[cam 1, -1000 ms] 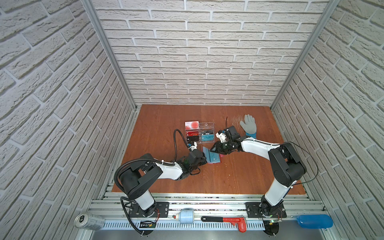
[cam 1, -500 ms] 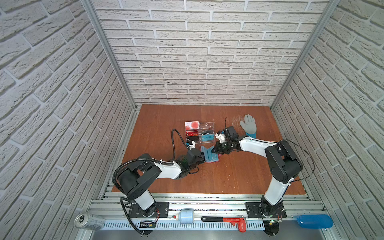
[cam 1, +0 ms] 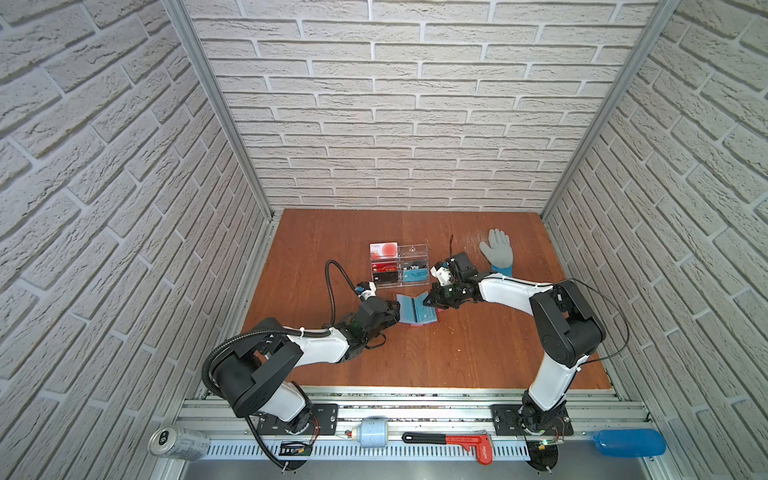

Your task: Take the credit cards out of the card holder

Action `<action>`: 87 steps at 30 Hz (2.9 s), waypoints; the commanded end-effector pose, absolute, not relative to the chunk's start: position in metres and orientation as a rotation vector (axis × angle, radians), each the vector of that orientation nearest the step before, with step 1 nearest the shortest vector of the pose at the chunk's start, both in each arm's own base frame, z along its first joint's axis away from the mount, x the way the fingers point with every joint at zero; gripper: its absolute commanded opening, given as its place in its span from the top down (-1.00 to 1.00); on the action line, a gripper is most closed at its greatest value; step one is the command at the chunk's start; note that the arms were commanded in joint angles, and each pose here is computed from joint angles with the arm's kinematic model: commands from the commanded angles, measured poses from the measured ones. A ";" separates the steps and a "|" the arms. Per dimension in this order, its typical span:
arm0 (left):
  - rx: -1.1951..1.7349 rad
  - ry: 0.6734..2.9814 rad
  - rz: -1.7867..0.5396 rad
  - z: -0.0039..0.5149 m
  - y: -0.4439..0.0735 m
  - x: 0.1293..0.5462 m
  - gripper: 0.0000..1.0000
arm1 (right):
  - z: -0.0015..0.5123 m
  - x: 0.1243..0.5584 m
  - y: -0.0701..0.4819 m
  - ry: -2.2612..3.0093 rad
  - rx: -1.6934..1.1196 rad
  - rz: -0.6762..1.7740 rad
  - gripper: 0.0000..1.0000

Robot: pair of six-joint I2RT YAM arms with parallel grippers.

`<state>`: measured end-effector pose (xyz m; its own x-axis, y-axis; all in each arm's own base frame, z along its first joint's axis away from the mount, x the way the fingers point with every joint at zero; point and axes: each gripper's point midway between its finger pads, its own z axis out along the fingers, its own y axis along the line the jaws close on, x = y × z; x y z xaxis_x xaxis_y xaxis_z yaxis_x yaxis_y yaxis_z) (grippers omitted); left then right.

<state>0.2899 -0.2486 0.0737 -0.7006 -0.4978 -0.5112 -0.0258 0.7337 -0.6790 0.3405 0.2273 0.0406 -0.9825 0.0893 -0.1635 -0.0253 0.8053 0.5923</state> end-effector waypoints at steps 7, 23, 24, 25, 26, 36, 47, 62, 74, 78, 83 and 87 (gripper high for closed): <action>-0.301 2.126 -0.865 0.112 -0.245 0.296 -0.66 | 0.039 0.337 0.207 2.833 0.063 0.739 0.61; -0.370 2.042 -1.298 0.146 -0.283 0.317 -0.96 | 0.081 0.337 0.208 2.664 0.031 0.816 -0.28; -0.372 2.045 -1.324 0.147 -0.288 0.319 -0.96 | 0.080 0.337 0.212 2.662 0.033 0.851 -0.29; -0.375 2.051 -1.343 0.147 -0.293 0.321 -0.96 | 0.078 0.336 0.217 2.669 0.028 0.883 -0.31; -0.381 2.057 -1.355 0.147 -0.296 0.322 -0.96 | 0.075 0.336 0.219 2.677 0.034 0.900 -0.32; -0.489 2.109 -1.332 0.116 -0.292 0.325 -0.97 | 0.061 0.330 0.246 2.710 -0.001 0.998 -0.36; -0.542 2.148 -1.290 0.085 -0.281 0.314 -0.97 | 0.046 0.326 0.260 2.751 -0.004 1.029 -0.37; -0.635 2.141 -1.252 0.059 -0.269 0.316 -0.96 | 0.036 0.323 0.266 2.787 0.018 1.038 -0.35; -0.667 2.167 -1.220 0.048 -0.260 0.313 -0.96 | 0.026 0.321 0.272 2.800 0.090 1.122 -0.34; -0.691 2.155 -1.271 0.046 -0.264 0.315 -0.96 | 0.029 0.320 0.271 2.798 0.108 1.127 -0.34; -0.721 2.147 -1.320 0.040 -0.268 0.316 -0.96 | 0.036 0.320 0.268 2.792 0.143 1.116 -0.35; -0.749 2.134 -1.338 0.037 -0.263 0.311 -0.96 | 0.041 0.320 0.267 2.780 0.177 1.120 -0.35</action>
